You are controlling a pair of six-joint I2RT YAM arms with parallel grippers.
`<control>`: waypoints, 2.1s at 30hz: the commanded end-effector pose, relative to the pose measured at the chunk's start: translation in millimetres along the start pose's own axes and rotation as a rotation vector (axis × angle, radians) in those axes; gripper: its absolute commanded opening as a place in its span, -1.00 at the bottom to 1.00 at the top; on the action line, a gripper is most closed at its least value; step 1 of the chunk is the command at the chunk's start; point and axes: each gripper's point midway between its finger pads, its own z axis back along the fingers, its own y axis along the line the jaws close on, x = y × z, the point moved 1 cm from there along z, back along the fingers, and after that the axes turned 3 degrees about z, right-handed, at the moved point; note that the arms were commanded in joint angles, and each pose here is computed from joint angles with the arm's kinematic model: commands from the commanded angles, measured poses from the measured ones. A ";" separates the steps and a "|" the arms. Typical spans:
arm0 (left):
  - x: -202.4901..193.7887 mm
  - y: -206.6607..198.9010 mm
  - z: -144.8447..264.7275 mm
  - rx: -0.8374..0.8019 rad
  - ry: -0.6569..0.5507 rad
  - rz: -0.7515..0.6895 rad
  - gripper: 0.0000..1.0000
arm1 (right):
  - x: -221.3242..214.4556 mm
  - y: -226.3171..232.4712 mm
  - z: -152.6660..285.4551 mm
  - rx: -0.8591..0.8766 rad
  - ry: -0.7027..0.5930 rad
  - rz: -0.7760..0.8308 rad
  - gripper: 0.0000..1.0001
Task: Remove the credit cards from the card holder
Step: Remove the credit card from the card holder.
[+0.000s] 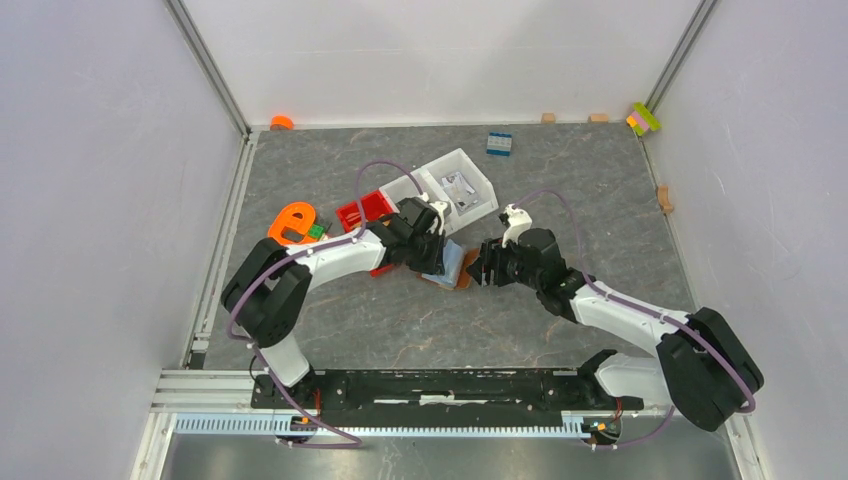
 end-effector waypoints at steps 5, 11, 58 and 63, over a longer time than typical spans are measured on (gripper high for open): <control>-3.2 -9.4 -10.8 -0.066 0.047 0.046 -0.64 | -5.4 9.0 -15.0 0.076 0.015 -0.027 0.42; -3.6 -23.5 -10.1 -0.154 0.050 0.045 -0.64 | -15.6 6.0 -24.2 0.069 0.066 -0.037 0.42; 11.4 -54.9 7.5 -0.481 -0.048 0.123 0.03 | -28.7 11.3 -19.5 0.238 0.057 -0.189 0.50; 15.5 -61.1 15.1 -0.551 -0.084 0.136 0.24 | -28.5 12.2 -18.2 0.247 0.050 -0.202 0.57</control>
